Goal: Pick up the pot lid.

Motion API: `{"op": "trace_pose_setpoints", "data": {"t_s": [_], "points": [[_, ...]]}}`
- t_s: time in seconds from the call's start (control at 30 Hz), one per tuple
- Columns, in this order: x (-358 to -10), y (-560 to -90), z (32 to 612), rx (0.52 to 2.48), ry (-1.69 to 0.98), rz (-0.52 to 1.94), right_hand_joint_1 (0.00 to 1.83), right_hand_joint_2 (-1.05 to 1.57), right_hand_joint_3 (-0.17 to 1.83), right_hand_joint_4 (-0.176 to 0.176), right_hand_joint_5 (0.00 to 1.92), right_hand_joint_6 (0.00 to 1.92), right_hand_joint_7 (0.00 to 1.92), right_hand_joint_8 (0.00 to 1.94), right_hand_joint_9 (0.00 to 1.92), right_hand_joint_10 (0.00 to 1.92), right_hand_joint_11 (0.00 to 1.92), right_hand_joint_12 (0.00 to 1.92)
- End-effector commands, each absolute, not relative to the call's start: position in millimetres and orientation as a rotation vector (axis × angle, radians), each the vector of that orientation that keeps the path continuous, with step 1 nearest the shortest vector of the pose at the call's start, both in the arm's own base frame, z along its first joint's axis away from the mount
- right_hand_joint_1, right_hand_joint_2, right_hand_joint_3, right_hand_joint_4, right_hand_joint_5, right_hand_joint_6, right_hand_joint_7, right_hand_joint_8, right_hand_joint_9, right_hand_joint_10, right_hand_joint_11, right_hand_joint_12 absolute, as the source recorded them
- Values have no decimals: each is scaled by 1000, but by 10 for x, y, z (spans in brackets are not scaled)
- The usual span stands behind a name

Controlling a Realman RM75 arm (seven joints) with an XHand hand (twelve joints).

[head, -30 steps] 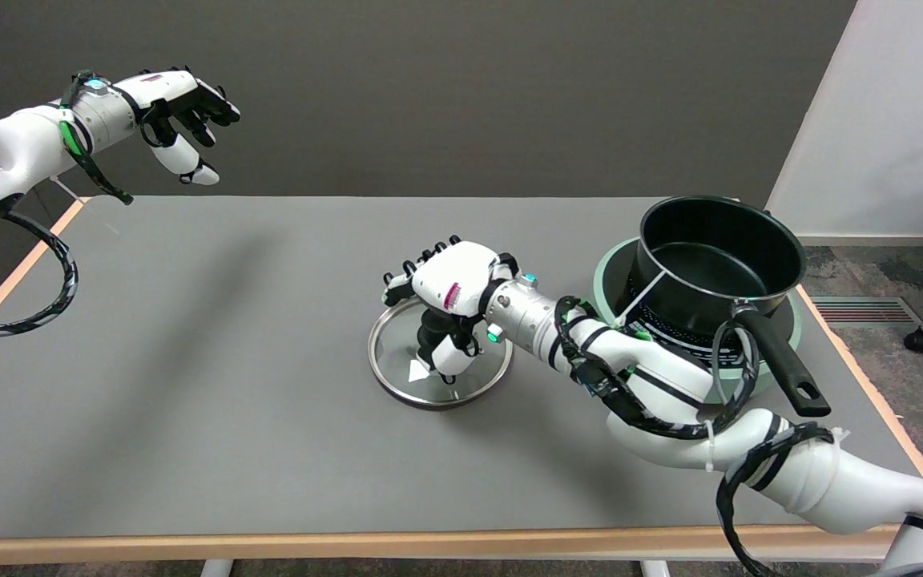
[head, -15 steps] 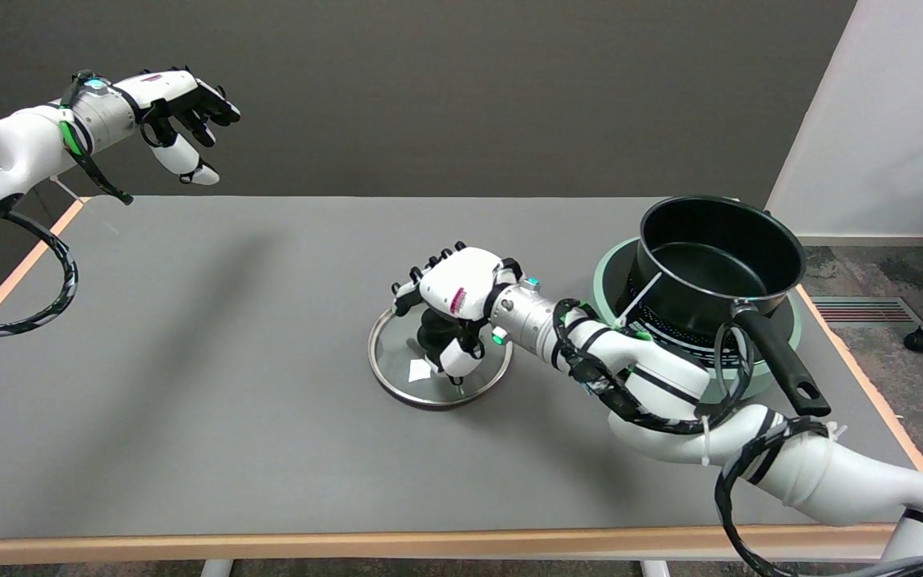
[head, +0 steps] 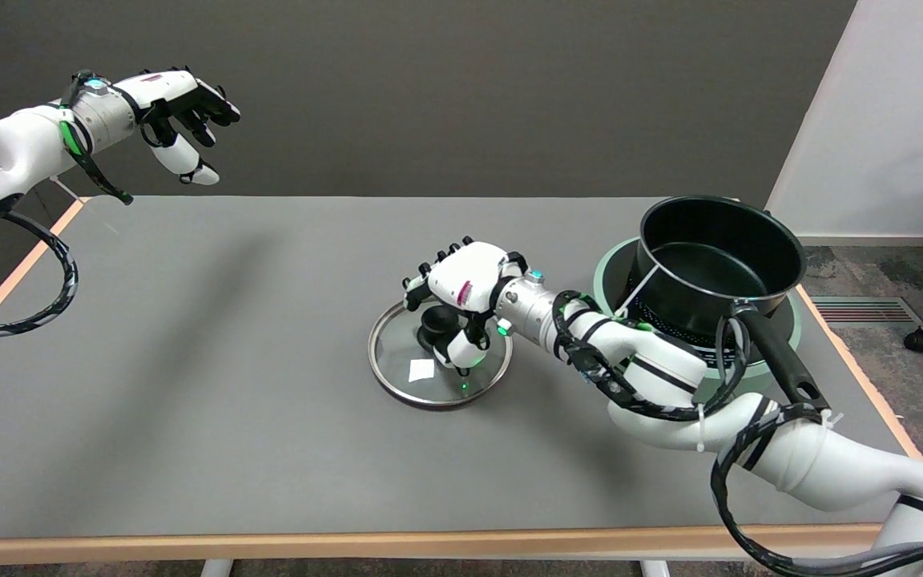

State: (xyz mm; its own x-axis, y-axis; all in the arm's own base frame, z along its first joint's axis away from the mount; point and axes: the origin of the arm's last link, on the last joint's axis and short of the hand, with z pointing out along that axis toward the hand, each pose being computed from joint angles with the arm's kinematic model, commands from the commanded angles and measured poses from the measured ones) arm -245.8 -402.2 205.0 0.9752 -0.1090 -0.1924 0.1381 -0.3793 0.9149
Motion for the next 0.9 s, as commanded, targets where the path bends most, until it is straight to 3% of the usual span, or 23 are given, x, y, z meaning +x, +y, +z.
{"op": "trace_pose_setpoints", "data": {"t_s": [0.03, 0.9], "points": [[-2437, -4071, 2161, 1929, 16, -267, 854, 594, 976, 176, 618, 416, 667, 191, 643, 456, 558, 1186], [-2621, -3981, 2135, 1947, -36, -297, 869, 610, 967, 176, 636, 455, 710, 220, 685, 502, 576, 1276]]}}
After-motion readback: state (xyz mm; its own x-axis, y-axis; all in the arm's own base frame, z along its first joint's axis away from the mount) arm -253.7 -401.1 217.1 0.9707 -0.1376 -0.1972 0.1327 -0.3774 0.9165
